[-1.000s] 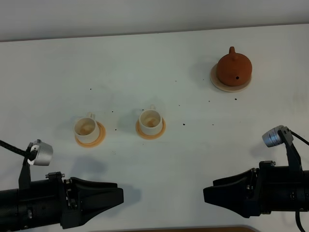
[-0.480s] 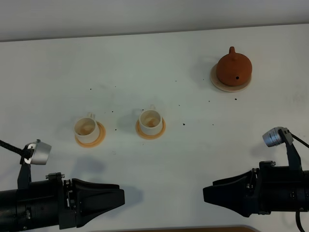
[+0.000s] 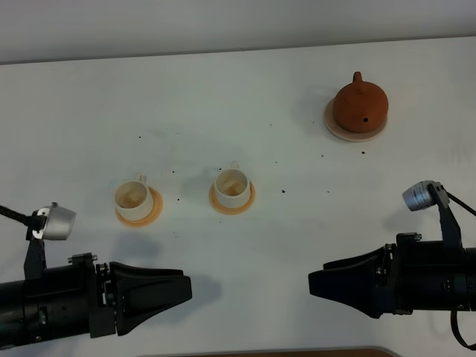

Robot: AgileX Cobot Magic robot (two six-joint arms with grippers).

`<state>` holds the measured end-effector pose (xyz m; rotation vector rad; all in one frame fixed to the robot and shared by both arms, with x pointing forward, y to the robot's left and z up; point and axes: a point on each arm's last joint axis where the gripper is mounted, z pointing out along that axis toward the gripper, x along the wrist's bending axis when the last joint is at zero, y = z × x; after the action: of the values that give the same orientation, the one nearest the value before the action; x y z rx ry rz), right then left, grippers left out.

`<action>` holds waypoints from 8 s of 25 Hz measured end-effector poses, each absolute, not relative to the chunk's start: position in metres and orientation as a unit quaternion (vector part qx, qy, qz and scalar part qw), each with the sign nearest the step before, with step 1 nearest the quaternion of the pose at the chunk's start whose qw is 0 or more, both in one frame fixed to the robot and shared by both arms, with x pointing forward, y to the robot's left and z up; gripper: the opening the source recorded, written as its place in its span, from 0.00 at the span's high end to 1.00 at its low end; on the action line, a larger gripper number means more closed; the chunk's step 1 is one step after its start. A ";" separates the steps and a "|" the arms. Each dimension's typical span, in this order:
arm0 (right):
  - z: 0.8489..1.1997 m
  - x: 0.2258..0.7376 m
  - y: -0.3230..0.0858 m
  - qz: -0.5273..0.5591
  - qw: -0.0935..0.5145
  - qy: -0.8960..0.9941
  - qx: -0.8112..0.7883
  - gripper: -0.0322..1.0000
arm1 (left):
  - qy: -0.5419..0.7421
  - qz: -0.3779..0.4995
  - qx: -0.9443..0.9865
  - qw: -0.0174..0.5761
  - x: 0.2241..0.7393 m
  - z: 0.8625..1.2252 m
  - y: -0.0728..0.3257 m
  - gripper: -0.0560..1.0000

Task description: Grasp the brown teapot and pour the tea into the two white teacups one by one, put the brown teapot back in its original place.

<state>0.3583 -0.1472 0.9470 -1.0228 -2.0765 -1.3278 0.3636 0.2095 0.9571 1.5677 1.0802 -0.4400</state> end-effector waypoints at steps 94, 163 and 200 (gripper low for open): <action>1.020 0.450 -0.127 -0.440 -0.004 -0.816 -0.375 0.48 | 0.648 0.255 0.664 0.274 0.257 1.032 0.301 0.60; 0.949 0.723 -0.045 -0.150 -0.194 -0.840 -0.484 0.48 | 0.674 0.338 0.580 0.308 0.232 1.033 0.302 0.60; 0.934 0.731 -0.059 -0.122 -0.203 -0.839 -0.491 0.48 | 0.674 0.339 0.580 0.308 0.232 1.033 0.302 0.60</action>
<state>0.7305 -0.0586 0.9338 -1.7793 -3.0405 -0.4418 0.2320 0.3019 1.0330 1.5336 1.7821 0.8953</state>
